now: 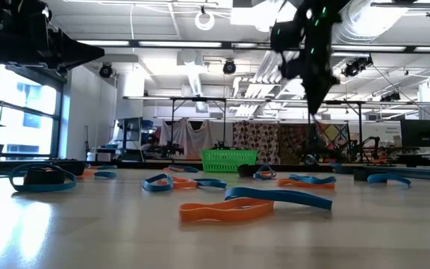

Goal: Sort rubber bands into baskets
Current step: Put the blue rubber band into the orange bin

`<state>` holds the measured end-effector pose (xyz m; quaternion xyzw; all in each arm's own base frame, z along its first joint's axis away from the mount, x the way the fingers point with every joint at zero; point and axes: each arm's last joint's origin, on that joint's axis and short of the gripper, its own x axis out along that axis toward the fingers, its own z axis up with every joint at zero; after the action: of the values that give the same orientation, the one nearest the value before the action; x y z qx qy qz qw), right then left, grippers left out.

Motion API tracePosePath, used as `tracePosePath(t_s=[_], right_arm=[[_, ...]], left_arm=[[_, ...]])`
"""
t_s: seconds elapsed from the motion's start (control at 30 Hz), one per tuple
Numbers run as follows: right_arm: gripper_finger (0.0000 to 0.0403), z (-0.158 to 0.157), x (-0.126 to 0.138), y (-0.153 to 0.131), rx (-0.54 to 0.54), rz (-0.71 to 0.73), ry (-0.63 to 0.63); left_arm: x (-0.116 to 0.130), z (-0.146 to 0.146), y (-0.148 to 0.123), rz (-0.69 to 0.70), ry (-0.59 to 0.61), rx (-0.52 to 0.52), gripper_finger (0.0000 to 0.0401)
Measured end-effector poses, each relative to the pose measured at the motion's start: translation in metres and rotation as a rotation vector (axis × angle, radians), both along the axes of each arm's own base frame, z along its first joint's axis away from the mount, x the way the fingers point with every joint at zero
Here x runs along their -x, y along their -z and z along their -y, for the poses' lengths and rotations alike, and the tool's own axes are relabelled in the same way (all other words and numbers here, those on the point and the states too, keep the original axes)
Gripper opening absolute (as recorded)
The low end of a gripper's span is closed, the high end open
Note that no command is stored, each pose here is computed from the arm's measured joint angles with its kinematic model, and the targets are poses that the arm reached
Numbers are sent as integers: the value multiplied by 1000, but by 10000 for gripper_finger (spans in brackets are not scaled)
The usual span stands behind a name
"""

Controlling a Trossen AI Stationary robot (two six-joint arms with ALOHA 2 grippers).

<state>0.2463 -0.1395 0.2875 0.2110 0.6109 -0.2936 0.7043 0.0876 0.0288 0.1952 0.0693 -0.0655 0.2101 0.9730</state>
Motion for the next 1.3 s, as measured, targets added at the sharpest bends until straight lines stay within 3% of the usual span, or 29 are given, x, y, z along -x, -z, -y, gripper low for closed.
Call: tracePosePath(t_s=[0.3,0.57,0.9,1.3], right_arm=[[0,-117,27,-40,-101,1,29],[0,-203,42,-42,-272,-23,69],[0,-269,63,-1,-346,-70,168],[0,-295,78,73,-456,-63,233]], left_arm=[[0,0,0,5,4,24,0],[0,0,1,2,4,25,0],[0,0,2,-15,4,30,0],[0,0,2,-14,4,30,0]])
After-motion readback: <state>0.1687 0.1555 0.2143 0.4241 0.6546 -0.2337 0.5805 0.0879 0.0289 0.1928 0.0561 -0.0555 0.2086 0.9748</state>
